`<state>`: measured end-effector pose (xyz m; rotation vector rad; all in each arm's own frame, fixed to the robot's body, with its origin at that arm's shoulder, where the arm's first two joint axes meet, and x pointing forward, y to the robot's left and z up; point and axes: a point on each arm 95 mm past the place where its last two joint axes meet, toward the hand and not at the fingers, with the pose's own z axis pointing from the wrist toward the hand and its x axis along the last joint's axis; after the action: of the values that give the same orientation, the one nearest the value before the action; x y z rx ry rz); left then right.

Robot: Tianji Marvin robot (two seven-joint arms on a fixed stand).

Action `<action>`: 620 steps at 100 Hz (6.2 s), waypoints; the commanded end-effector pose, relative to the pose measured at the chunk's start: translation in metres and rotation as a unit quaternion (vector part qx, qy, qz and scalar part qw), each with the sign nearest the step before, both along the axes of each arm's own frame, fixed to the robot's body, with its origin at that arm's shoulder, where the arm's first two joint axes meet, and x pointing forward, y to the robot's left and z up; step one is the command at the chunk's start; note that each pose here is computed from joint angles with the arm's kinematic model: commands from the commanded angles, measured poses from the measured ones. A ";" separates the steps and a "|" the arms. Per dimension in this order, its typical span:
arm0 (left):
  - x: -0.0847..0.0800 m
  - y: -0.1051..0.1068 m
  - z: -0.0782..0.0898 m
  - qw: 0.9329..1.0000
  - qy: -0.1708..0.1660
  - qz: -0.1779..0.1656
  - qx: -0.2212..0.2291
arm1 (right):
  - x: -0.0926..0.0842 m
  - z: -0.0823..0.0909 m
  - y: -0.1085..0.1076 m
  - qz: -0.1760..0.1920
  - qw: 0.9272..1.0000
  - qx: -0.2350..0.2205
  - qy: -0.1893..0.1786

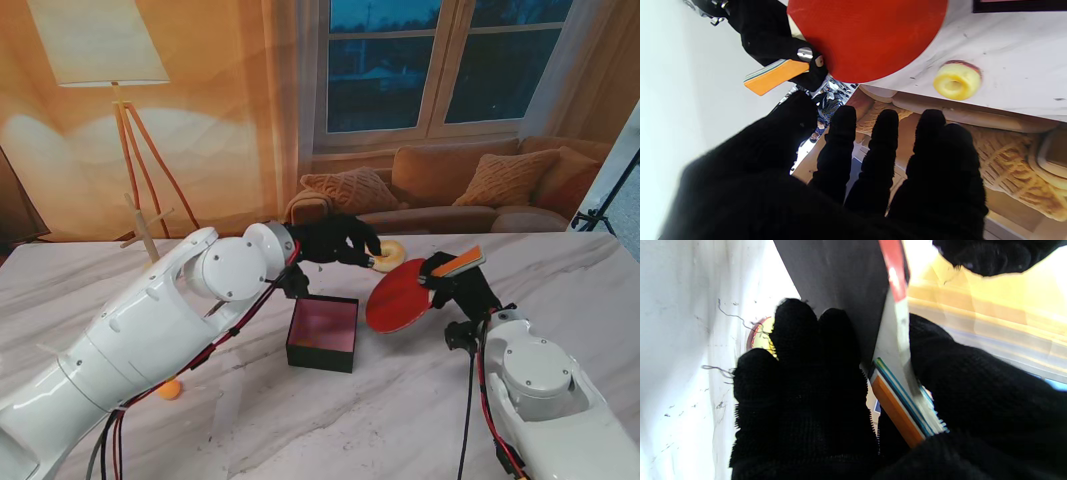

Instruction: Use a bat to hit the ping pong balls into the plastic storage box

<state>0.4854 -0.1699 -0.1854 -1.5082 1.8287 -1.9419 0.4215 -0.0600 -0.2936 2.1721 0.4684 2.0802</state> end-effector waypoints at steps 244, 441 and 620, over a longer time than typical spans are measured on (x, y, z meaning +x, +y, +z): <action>-0.051 0.254 -0.165 0.899 0.018 0.337 0.279 | -0.012 -0.011 0.002 -0.005 1.000 0.002 0.013; -0.018 0.219 -0.136 0.911 -0.023 0.334 0.243 | -0.014 -0.009 0.004 -0.004 1.000 0.003 0.013; 0.021 0.029 -0.034 0.989 -0.019 0.129 0.066 | -0.012 0.002 0.002 0.025 1.000 0.004 -0.010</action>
<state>0.5072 -0.1262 -0.2280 -1.5812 1.6050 -1.6429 0.4083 -0.0604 -0.2950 2.1658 0.4969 2.1148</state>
